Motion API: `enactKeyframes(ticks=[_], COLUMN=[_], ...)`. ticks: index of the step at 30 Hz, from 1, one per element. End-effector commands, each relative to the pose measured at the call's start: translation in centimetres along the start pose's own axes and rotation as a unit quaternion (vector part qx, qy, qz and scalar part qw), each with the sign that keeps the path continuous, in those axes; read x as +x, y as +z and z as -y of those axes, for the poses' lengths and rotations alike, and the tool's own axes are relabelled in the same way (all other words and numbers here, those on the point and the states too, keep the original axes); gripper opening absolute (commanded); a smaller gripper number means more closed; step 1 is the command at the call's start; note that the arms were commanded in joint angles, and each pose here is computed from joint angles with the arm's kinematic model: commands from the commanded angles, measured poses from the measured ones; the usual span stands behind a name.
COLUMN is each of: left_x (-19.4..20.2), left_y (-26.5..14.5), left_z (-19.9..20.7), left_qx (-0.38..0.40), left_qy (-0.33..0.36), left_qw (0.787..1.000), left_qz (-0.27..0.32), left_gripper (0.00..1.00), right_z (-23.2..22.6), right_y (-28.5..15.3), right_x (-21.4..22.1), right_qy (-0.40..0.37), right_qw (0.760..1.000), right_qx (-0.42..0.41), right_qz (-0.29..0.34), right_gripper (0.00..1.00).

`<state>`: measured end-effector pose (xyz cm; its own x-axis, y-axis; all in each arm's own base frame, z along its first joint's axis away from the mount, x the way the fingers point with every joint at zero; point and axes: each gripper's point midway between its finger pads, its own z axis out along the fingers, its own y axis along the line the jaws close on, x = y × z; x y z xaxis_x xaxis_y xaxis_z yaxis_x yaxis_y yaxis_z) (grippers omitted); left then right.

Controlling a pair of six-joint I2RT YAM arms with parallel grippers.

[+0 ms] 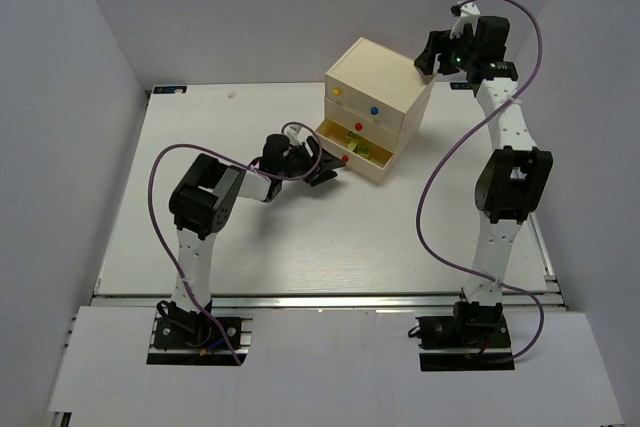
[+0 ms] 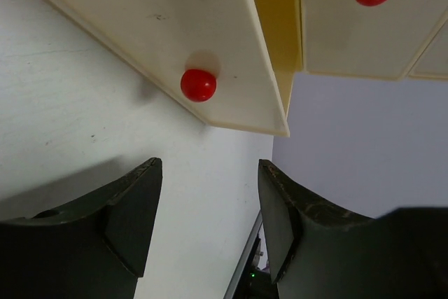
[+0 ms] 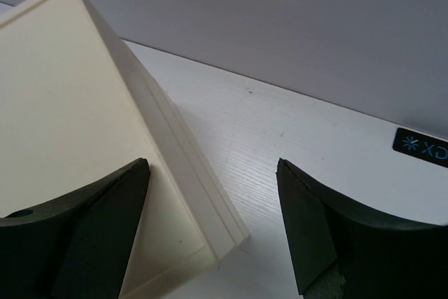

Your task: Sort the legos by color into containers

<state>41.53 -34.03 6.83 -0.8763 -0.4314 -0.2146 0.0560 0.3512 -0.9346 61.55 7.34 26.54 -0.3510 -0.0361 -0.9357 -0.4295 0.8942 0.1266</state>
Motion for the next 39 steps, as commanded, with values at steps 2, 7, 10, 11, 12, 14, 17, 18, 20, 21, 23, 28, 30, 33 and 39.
enactKeyframes(ticks=[2, 7, 10, 11, 12, 14, 17, 18, 20, 21, 23, 28, 30, 33, 39], left_x=[-0.2, -0.2, 0.1, 0.1, 0.0, -0.1, -0.4, -0.5, -0.6, -0.6, -0.6, -0.7, -0.9, -1.2, -1.9], left_y=[0.3, 0.6, 1.0, 1.1, 1.3, 1.5, 1.7, 1.8, 1.9, 2.0, 2.0, 2.3, 2.6, 2.9, 3.8], left_z=[2.1, 1.7, 2.0, 1.8, 2.0, 1.9, 2.1, 2.1, 2.1, 2.0, 2.0, 1.5, 1.5, 1.6, 1.6], left_qx=[0.032, 0.031, 0.035, 0.034, 0.036, 0.035, 0.037, 0.036, 0.036, 0.034, 0.034, 0.027, 0.027, 0.027, 0.018], left_qy=[0.019, 0.017, 0.020, 0.020, 0.021, 0.021, 0.026, 0.027, 0.029, 0.029, 0.030, 0.031, 0.032, 0.034, 0.044], left_qw=[0.999, 0.999, 0.999, 0.999, 0.999, 0.999, 0.999, 0.999, 0.999, 0.999, 0.999, 0.999, 0.999, 0.999, 0.999], left_qz=[-0.007, -0.012, -0.016, -0.017, -0.016, -0.017, -0.017, -0.016, -0.016, -0.017, -0.017, -0.017, -0.017, -0.018, -0.019], left_gripper=[0.66, 0.66, 0.66, 0.67, 0.66, 0.66, 0.67, 0.66, 0.66, 0.66, 0.66, 0.66, 0.66, 0.66, 0.66], right_z=[-1.1, -1.5, -2.0, -2.3, -2.2, -2.5, -2.8, -2.9, -3.4, -3.6, -3.8, -4.3, -4.3, -4.2, -3.9], right_y=[-0.9, -0.1, 0.0, -0.1, 0.0, 0.0, 0.0, 0.0, -0.1, -0.1, -0.4, -0.9, -0.9, -1.0, -1.2], right_x=[-3.1, -1.2, -0.5, -0.3, 0.1, 0.4, 1.2, 1.4, 1.8, 1.8, 2.0, 2.2, 2.4, 2.5, 2.6], right_qy=[0.011, 0.038, 0.058, 0.064, 0.071, 0.076, 0.084, 0.086, 0.091, 0.092, 0.096, 0.112, 0.118, 0.120, 0.127], right_qw=[0.997, 0.995, 0.991, 0.990, 0.989, 0.987, 0.984, 0.984, 0.981, 0.980, 0.977, 0.969, 0.968, 0.968, 0.968], right_qx=[-0.055, -0.088, -0.115, -0.126, -0.131, -0.141, -0.154, -0.159, -0.173, -0.177, -0.190, -0.219, -0.221, -0.220, -0.217], right_qz=[0.047, 0.032, 0.024, 0.021, 0.017, 0.013, 0.003, 0.001, -0.005, -0.006, -0.008, -0.012, -0.014, -0.015, -0.018], right_gripper=[0.78, 0.73, 0.70, 0.70, 0.69, 0.68, 0.67, 0.66, 0.65, 0.63, 0.61, 0.56, 0.55, 0.54, 0.53])
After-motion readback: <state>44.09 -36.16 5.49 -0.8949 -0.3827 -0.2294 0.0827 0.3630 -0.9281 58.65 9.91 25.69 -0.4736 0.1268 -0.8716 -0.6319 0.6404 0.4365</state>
